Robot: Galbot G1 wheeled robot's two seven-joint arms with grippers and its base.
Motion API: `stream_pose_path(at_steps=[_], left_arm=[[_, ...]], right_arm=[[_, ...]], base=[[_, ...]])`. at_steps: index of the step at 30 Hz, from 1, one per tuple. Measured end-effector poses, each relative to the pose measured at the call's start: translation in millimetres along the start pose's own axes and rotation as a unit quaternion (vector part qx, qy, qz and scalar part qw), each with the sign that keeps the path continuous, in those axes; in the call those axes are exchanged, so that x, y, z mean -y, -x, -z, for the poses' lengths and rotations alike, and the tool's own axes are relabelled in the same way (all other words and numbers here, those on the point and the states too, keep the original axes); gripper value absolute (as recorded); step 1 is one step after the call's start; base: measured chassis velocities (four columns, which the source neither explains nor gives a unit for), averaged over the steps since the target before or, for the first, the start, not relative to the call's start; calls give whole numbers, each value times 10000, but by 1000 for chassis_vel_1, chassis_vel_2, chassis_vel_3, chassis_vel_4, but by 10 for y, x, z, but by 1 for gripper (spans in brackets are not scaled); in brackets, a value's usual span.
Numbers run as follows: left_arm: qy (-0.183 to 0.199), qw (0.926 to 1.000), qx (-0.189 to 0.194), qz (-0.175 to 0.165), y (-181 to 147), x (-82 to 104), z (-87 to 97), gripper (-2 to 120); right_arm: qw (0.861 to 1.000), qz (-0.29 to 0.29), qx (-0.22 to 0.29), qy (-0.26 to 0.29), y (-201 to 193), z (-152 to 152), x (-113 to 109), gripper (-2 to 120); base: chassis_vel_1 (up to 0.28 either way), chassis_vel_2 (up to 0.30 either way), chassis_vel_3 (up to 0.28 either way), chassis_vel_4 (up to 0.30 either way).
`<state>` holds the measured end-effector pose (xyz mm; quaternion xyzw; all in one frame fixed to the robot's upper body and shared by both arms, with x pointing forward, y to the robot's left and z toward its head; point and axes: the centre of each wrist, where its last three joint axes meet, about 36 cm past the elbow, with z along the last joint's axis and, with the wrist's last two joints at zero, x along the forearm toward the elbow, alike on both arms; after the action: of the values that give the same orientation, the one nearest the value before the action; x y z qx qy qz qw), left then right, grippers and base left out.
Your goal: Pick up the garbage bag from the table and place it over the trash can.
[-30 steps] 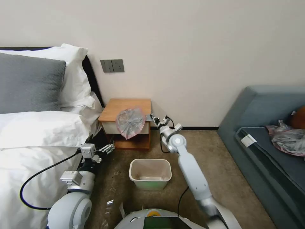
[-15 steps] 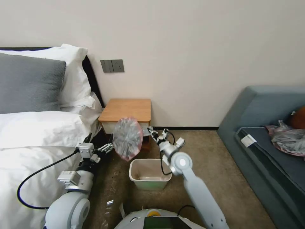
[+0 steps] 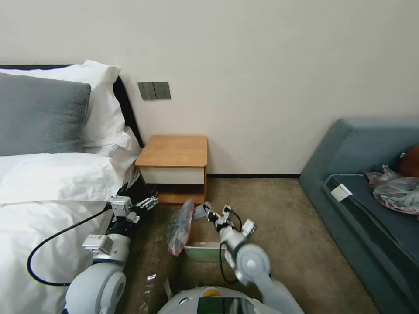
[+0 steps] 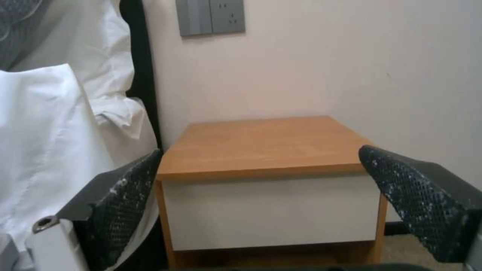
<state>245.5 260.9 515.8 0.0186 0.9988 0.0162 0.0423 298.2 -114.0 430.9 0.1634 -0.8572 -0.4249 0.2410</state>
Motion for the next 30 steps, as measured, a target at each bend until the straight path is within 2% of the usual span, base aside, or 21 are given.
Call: stream_pose_path(at_steps=[12, 16, 17, 21, 22, 25, 26, 28, 29, 30], left_arm=[[25, 10000, 49, 19, 9, -27, -66, 100], [22, 10000, 48, 27, 13, -36, -73, 100], [22, 10000, 48, 27, 13, -36, -73, 100], [13, 10000, 46, 29, 16, -35, -82, 100], [13, 10000, 46, 29, 16, -35, -82, 100], [11, 10000, 53, 29, 18, -35, -84, 100], [11, 10000, 53, 29, 18, -35, -84, 100], [9, 10000, 51, 31, 18, -36, -85, 100], [9, 10000, 51, 31, 18, -36, -85, 100], [7, 10000, 48, 33, 18, -36, -87, 100]], right_arm=[[9986, -358, -55, -386, -239, -175, 33, 2], [9979, -411, -67, -494, -292, -186, 1, 22], [9979, -411, -67, -494, -292, -186, 1, 22], [9971, -460, -88, -592, -393, -143, -60, 38], [9971, -460, -88, -592, -393, -143, -60, 38], [9959, -524, -59, -734, -514, -69, -106, 53], [9959, -524, -59, -734, -514, -69, -106, 53], [9952, -548, -32, -814, -593, -9, -110, 64], [9952, -548, -32, -814, -593, -9, -110, 64], [9949, -554, -16, -840, -627, 17, -113, 68]], base=[[0, 0, 0, 0], [0, 0, 0, 0], [0, 0, 0, 0], [0, 0, 0, 0], [0, 0, 0, 0], [0, 0, 0, 0], [0, 0, 0, 0], [0, 0, 0, 0], [0, 0, 0, 0], [0, 0, 0, 0]])
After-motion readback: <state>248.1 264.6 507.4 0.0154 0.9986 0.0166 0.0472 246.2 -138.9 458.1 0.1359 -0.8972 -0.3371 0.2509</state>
